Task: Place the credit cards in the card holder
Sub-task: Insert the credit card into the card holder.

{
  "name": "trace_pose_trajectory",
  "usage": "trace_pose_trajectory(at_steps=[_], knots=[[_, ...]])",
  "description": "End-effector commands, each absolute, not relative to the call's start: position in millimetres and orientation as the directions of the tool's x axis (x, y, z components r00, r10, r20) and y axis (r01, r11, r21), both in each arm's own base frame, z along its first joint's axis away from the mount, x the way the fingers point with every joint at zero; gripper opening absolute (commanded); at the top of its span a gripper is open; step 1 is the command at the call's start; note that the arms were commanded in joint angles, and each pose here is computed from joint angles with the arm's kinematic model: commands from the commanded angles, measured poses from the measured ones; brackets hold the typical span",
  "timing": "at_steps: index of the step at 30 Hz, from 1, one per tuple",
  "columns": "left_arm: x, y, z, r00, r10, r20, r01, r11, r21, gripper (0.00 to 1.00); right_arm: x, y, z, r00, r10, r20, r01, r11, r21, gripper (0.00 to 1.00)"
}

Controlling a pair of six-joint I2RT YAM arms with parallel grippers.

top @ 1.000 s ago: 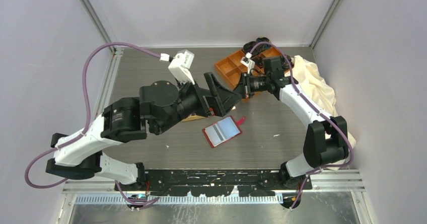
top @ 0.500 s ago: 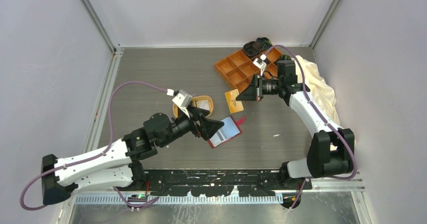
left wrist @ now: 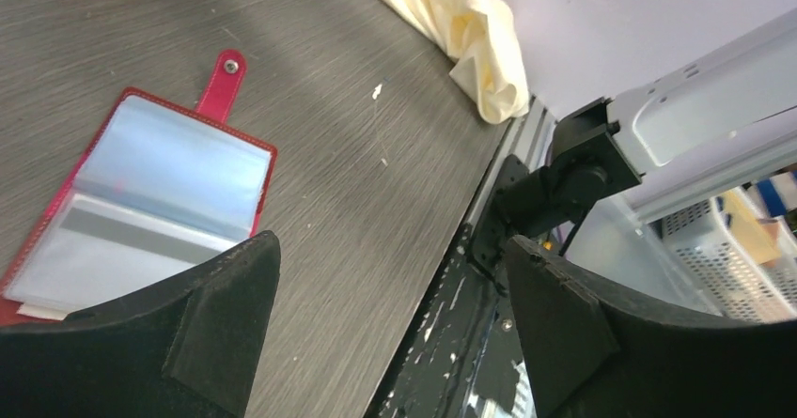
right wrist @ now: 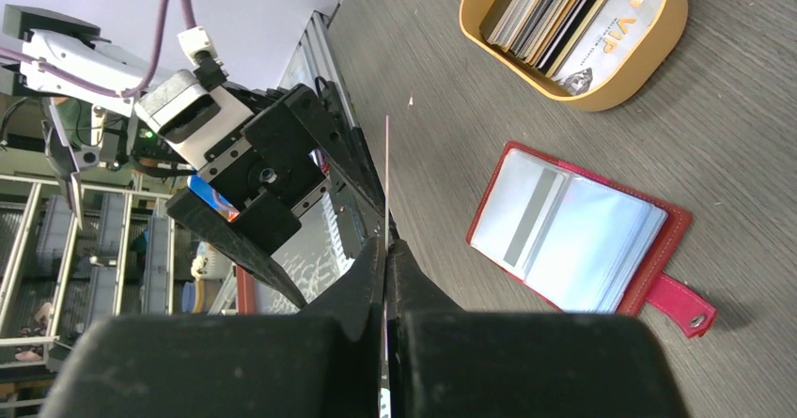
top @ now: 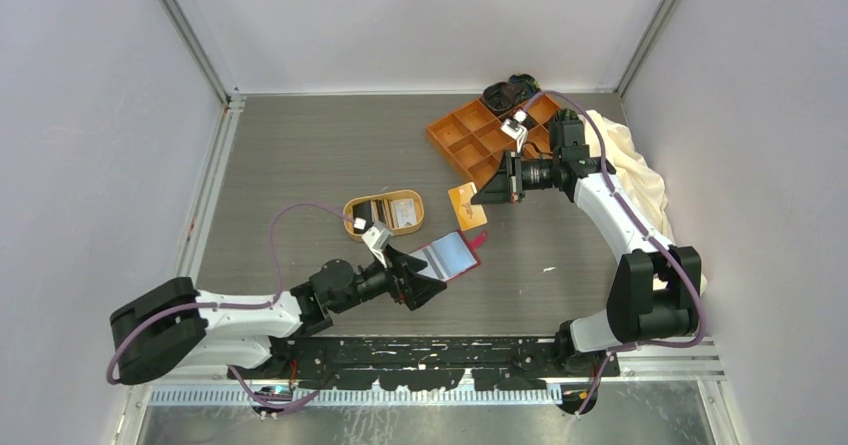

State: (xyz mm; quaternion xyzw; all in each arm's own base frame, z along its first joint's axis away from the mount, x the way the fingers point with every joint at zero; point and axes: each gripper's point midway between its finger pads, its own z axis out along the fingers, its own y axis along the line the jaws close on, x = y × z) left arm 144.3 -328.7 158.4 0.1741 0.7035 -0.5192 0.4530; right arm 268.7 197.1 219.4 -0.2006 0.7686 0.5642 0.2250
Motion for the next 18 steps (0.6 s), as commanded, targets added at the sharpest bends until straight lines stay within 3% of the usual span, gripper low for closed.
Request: trace_pose_trajectory(at_steps=[1, 3, 6, 18], knots=[[145, -333, 219, -0.457, -0.443, -0.771, 0.778, 0.221, -0.588, 0.89, 270, 198, 237, -0.785, -0.054, -0.617, -0.61, 0.244, 0.754, 0.01], [143, -338, 216, -0.476, -0.434, -0.765, 0.78, 0.194, -0.595, 0.88, 271, 199, 236, -0.793, -0.054, -0.607, -0.601, 0.238, 0.763, 0.01], [141, -344, 213, -0.503, -0.416, -0.758, 0.78, 0.16, -0.605, 0.99, 270, 200, 237, -0.8, -0.056, -0.597, -0.593, 0.223, 0.774, 0.01], [150, -334, 200, -0.466, -0.441, -0.767, 0.782, 0.201, -0.59, 1.0, 260, 216, 230, -0.808, -0.099, -0.58, -0.588, 0.182, 0.788, 0.01]])
